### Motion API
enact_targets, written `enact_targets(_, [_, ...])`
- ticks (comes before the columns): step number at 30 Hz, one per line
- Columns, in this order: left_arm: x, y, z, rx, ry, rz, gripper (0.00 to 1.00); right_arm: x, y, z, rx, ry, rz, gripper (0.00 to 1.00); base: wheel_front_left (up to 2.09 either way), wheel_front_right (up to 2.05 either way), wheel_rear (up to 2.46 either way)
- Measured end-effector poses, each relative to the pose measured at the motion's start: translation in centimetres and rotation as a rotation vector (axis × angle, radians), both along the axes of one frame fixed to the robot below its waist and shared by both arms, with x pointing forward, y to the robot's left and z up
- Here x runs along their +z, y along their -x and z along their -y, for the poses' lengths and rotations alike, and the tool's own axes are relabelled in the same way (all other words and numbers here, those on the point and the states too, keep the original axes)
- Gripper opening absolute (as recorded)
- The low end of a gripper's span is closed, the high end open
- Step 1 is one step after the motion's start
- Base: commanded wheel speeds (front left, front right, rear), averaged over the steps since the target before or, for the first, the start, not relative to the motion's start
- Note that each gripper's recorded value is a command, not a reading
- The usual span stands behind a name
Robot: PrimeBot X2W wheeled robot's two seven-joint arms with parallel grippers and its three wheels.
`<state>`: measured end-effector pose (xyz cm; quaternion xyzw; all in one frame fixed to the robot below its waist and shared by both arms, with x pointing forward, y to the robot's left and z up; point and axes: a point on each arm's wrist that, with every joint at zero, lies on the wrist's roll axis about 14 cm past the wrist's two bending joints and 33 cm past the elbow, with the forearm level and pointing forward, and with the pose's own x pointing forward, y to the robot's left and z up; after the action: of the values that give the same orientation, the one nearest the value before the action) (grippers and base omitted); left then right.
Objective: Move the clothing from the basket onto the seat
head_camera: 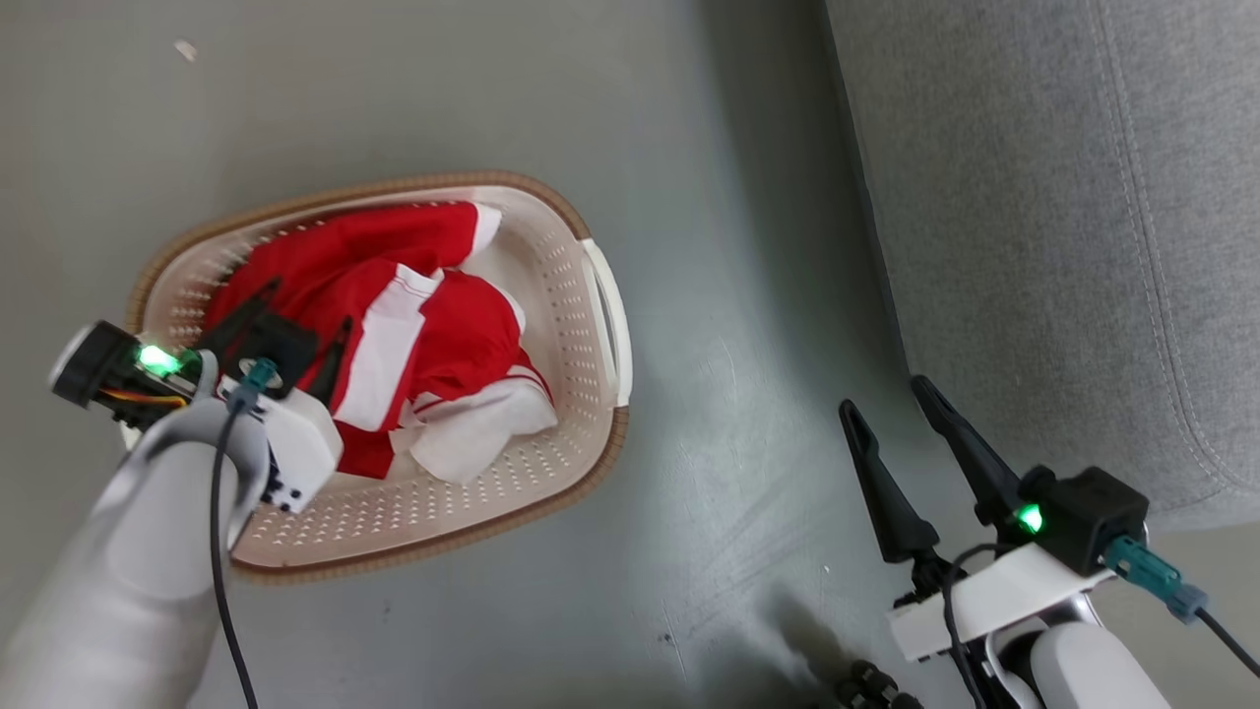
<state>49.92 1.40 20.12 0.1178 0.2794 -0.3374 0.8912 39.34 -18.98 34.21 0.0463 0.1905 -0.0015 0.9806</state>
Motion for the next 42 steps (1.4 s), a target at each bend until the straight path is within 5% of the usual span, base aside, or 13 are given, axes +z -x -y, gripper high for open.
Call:
enact_targets(31, [-8.9,-1.5,1.2,-0.051,-0.134,-0.172,1.0,-2.6,-3.0,0.3,0.019,0.006,-0.016,1.0,0.0,0.0,0.0])
enact_targets(32, [-9.0,-1.7,1.3,-0.055,-0.136,-0.171,0.77,-2.6,-3.1,0.4,0.019,0.008,-0.015,1.0,0.0,0.0,0.0])
enact_targets(33, [-9.1,-1.6,1.4,-0.063,-0.136,-0.177,0.31,-2.7,-3.2,0.4,0.019,0.008,-0.014,1.0,0.0,0.0,0.0])
enact_targets(34, [-9.4,-1.1,1.6,-0.075,-0.136,-0.193,0.0,-2.7,-3.3,0.4,0.019,0.01,-0.014,1.0,0.0,0.0,0.0])
enact_targets(42, [-9.9,0.4,2.6,-0.112,-0.127,-0.23,0.0,-3.0,-3.2,0.6,0.016,0.01,-0.023,1.0,0.0,0.0,0.0])
